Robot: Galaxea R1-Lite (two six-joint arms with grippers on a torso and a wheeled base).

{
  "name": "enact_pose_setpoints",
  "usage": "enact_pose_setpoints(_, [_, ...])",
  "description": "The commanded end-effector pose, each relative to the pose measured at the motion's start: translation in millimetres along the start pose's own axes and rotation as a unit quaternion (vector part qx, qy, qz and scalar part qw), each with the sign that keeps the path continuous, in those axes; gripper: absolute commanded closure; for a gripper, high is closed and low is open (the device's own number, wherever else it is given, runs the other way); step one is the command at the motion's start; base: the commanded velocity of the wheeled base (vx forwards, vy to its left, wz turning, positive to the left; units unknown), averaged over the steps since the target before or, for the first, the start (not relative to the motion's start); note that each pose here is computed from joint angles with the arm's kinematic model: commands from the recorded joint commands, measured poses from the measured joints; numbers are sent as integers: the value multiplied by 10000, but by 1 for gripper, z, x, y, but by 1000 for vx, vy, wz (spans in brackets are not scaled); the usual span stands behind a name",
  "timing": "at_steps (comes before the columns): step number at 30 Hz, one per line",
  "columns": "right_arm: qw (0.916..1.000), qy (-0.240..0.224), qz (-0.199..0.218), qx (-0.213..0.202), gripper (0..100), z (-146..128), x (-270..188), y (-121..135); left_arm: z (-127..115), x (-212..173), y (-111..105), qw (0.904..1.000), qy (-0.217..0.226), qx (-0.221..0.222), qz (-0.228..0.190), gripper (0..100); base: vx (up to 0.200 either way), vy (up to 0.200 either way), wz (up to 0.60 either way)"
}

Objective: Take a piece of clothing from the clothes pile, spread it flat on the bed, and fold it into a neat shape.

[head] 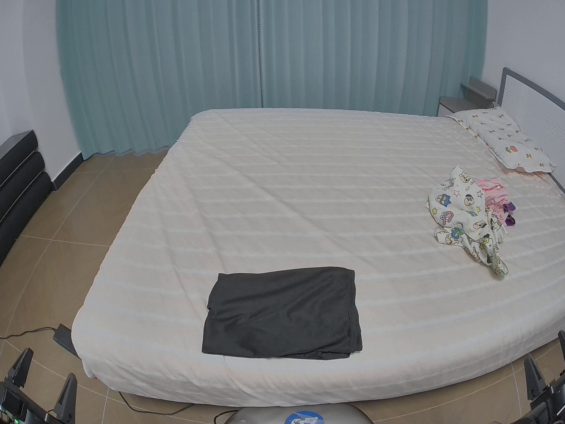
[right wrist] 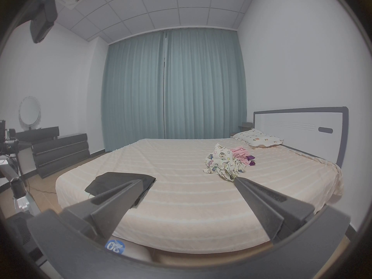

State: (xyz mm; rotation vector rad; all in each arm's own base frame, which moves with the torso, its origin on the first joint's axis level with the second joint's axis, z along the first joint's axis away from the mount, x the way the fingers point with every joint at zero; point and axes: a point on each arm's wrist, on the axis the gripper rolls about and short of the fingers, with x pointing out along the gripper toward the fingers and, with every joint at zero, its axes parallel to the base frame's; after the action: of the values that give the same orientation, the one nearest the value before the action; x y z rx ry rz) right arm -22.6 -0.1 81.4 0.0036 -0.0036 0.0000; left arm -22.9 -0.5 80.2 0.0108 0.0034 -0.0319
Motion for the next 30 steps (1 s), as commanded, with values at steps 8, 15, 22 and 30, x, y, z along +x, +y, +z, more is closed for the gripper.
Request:
enact_pose_setpoints(8, [9999,-5,31,-141,0,-5,0,0,-4,1,0,10000,59,5,13,0,0,0,0])
enact_pose_setpoints(15, [9999,-5,31,-102,0,-5,0,0,-4,1,0,9999,51,-102,21,0,0,0,0])
enact_pose_setpoints(22, [10000,-13,31,-79,0,-5,0,0,-4,1,0,10000,51,-17,21,0,0,0,0])
enact_pose_setpoints(30, [10000,-20,31,-64,0,-5,0,0,-4,1,0,10000,51,-17,13,0,0,0,0])
